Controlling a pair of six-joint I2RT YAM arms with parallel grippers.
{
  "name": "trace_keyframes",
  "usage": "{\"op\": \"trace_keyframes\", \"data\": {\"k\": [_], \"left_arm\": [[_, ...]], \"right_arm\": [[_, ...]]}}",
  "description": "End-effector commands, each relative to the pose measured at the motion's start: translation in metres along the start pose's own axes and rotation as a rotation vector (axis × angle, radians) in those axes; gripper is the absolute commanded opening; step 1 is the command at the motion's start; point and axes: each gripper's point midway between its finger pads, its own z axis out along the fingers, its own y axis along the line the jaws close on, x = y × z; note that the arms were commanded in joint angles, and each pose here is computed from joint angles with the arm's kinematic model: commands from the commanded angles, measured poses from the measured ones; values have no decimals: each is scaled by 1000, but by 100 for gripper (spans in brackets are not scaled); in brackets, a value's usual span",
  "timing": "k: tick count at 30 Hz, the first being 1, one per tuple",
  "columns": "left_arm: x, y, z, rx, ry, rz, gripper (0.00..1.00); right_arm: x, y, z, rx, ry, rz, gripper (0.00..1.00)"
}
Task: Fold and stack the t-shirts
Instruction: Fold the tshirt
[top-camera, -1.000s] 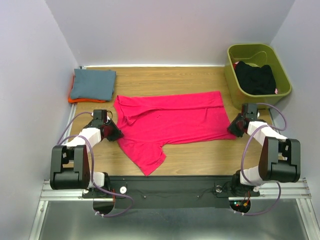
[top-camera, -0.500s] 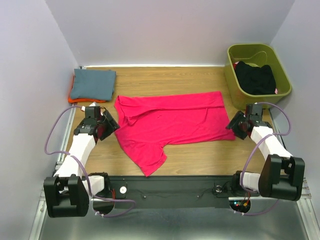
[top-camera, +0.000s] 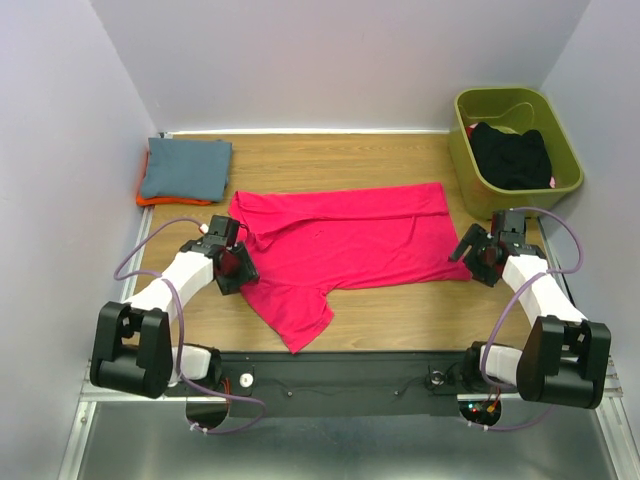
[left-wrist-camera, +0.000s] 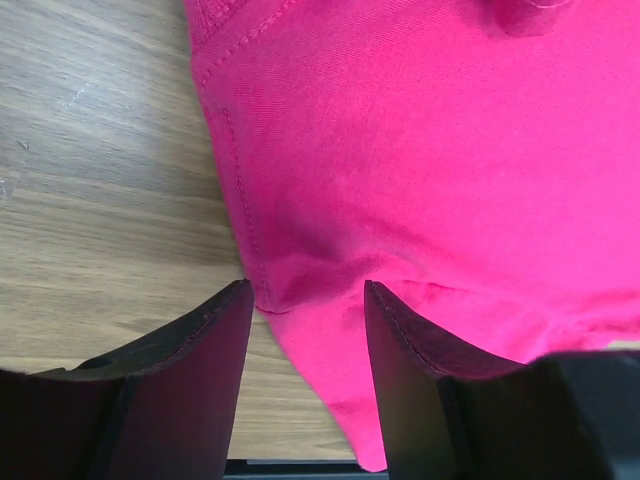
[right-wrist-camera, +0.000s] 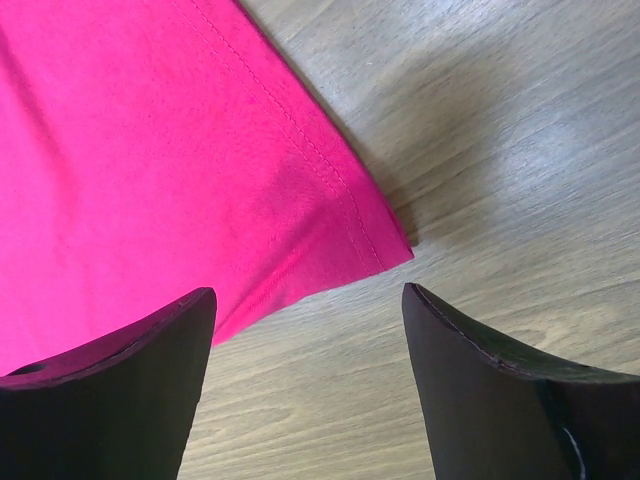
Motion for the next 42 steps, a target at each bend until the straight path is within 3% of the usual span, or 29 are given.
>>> {"op": "trace_keyframes", "data": {"k": [1,10,13,17,22,33,42], "left_arm": [[1,5,4,-39,-2,-12,59],[-9,5,-1,-66,-38,7,58],[-41,-15,-27,-5,-147,1,57],[-69,-44,-43,108,-242,14,57],[-84,-74,-31,217,-254,37,57],[-102,-91,7,213,-223,111,46],[-110,-90,18,176,-231,123,41]], "right_arm": [[-9,3,-8,-19,-35,-9,81],[-14,17,-13,-76,-31,-49,78],[-15,41,-16,-143,-15,-130,75],[-15,81,-12,-236,15,-203,74],[-12,147,-15,-400,25,-308,72],[32,274,-12,-749,65,-459,66],[78,351,7,-914,95,-564,60]]}}
